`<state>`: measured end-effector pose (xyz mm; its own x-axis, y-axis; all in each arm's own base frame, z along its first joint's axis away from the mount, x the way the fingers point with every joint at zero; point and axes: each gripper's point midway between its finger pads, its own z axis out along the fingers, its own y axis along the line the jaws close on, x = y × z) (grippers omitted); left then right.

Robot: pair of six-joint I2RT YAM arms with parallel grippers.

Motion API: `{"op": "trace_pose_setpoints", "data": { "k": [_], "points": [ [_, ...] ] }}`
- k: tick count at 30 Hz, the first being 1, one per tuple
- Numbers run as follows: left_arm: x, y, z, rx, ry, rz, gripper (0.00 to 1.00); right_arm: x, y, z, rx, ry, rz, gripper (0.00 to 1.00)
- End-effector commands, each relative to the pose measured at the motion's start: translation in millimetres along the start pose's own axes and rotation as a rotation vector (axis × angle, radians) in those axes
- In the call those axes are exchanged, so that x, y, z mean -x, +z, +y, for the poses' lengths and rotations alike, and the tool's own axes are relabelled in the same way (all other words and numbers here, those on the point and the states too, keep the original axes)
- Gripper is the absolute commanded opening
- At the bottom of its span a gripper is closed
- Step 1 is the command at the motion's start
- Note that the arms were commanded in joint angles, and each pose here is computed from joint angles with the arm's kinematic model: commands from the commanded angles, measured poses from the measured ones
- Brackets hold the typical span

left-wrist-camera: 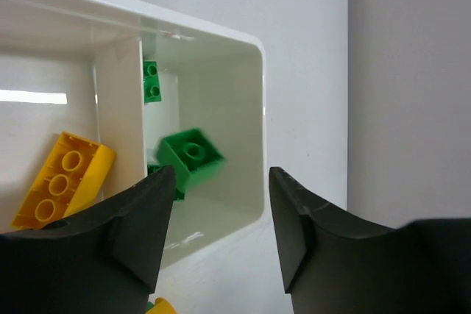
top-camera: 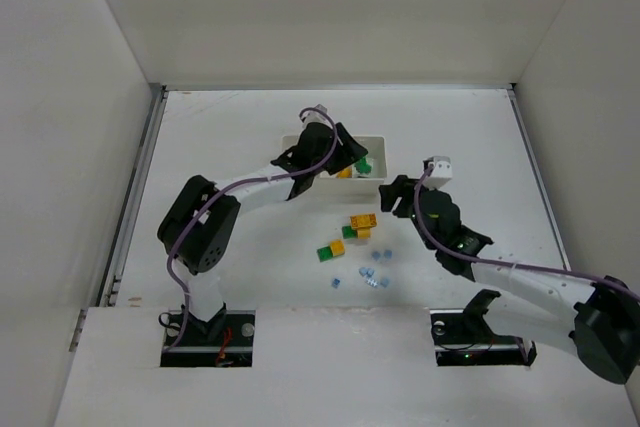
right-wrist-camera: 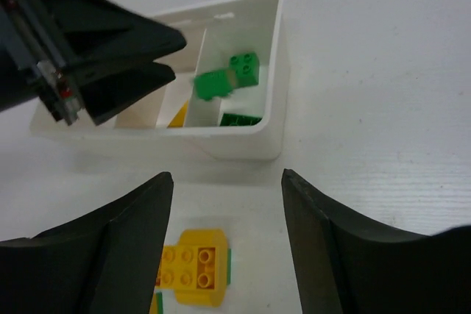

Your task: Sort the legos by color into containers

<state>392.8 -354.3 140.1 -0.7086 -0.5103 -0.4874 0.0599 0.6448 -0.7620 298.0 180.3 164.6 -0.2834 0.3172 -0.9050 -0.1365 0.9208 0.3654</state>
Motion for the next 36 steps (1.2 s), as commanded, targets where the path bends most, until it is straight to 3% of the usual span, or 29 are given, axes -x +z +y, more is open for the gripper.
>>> {"op": "trace_pose_setpoints", "data": {
  "k": [1,5,12,14,17,20,28,36],
  "points": [
    [15,-6,-23,-0.028,0.067,-0.039,0.53,-15,-10,15,0.046,-0.02,0.057,0.7],
    [20,-20,-25,-0.03,0.093,-0.064,0.54,-37,-22,39,0.118,-0.066,0.125,0.7],
    [18,-75,-11,-0.018,0.162,-0.115,0.53,-83,-65,90,0.286,-0.181,0.292,0.4],
    [14,-94,-4,-0.017,0.175,-0.129,0.53,-96,-71,100,0.308,-0.197,0.334,0.41],
    [8,-122,7,-0.011,0.183,-0.157,0.52,-111,-67,104,0.285,-0.198,0.37,0.54],
    [4,-146,21,0.013,0.183,-0.18,0.52,-124,-64,110,0.268,-0.191,0.395,0.58],
    [-2,-183,57,0.073,0.183,-0.209,0.52,-159,-52,113,0.165,-0.258,0.428,0.61],
    [-11,-195,81,0.11,0.171,-0.198,0.52,-167,-40,106,0.089,-0.304,0.408,0.61]
  ]
}}
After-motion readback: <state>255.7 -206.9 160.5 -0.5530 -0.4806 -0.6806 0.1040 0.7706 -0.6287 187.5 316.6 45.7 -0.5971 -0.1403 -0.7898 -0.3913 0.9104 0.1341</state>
